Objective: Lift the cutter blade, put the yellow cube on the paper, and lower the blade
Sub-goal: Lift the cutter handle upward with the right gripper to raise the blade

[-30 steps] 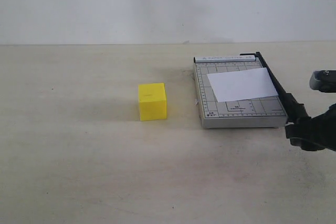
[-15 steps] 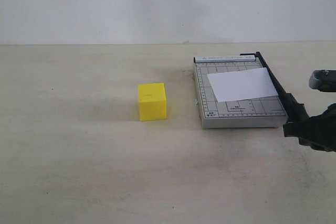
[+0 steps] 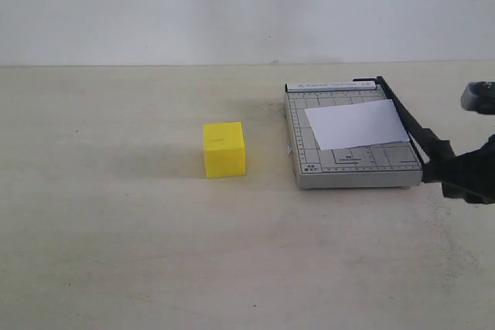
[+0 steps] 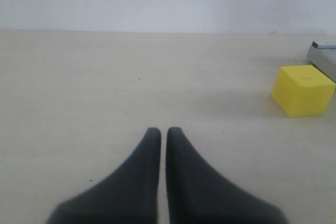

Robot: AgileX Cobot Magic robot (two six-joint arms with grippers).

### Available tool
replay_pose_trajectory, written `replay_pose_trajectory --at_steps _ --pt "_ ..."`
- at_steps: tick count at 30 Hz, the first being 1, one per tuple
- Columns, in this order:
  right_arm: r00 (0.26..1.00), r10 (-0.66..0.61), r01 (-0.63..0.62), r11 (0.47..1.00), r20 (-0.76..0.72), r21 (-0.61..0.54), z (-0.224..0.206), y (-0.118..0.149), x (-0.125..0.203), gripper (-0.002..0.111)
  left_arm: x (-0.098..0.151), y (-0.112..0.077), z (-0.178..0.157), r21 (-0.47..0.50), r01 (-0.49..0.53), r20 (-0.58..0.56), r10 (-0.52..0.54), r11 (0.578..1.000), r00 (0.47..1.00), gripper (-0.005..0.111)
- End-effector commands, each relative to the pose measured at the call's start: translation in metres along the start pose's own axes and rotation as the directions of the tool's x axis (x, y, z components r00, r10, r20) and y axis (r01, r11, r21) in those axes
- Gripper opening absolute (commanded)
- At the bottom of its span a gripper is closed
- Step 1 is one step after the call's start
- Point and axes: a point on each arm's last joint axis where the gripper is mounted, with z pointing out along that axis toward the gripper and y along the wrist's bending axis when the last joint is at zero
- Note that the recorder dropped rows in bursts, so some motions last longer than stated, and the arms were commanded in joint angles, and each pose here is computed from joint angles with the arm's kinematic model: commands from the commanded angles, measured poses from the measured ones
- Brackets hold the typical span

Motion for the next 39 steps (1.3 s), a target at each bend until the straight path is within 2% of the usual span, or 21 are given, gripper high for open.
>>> replay_pose_trajectory --at_steps 1,7,19,23,25,31,33,35,39 --pt "0.969 -0.045 0.041 0.999 0.241 0.02 -0.04 0.008 -0.042 0.0 -0.003 0.0 -0.001 0.005 0.006 0.024 -0.006 1.0 1.0 0.005" --pt "0.933 -0.061 0.056 0.998 0.354 0.023 -0.066 0.013 -0.063 0.0 -0.003 0.0 -0.001 0.005 0.006 0.024 -0.006 1.0 1.0 0.005" --pt "0.928 -0.064 0.058 0.998 0.367 0.027 -0.067 0.013 -0.067 0.0 -0.003 0.0 -0.001 0.005 0.006 0.024 -0.006 1.0 1.0 0.005" --pt "0.927 -0.104 0.097 0.995 0.359 0.037 -0.067 0.013 -0.066 0.001 -0.003 0.0 -0.001 0.005 0.006 0.024 -0.006 1.0 1.0 0.005" --pt "0.932 -0.114 0.111 0.993 0.343 0.027 -0.067 0.014 -0.065 0.007 -0.003 0.0 -0.001 0.005 0.006 0.024 -0.006 1.0 1.0 0.005" --pt "0.94 -0.114 0.118 0.993 0.321 0.007 -0.066 0.016 -0.063 0.043 -0.003 0.0 -0.001 0.005 0.006 0.024 -0.006 1.0 1.0 0.005" --pt "0.935 -0.122 0.123 0.992 0.333 0.019 -0.067 0.015 -0.064 0.05 -0.003 0.0 -0.001 0.005 0.006 0.024 -0.006 1.0 1.0 0.005" --pt "0.919 -0.166 0.158 0.986 0.357 0.051 -0.073 0.015 -0.065 0.054 -0.003 0.0 -0.001 0.005 0.006 0.024 -0.006 1.0 1.0 0.005" --pt "0.866 -0.256 0.232 0.967 0.43 0.109 -0.105 0.019 -0.065 0.054 -0.003 0.0 -0.001 0.005 0.006 0.024 -0.006 1.0 1.0 0.005"
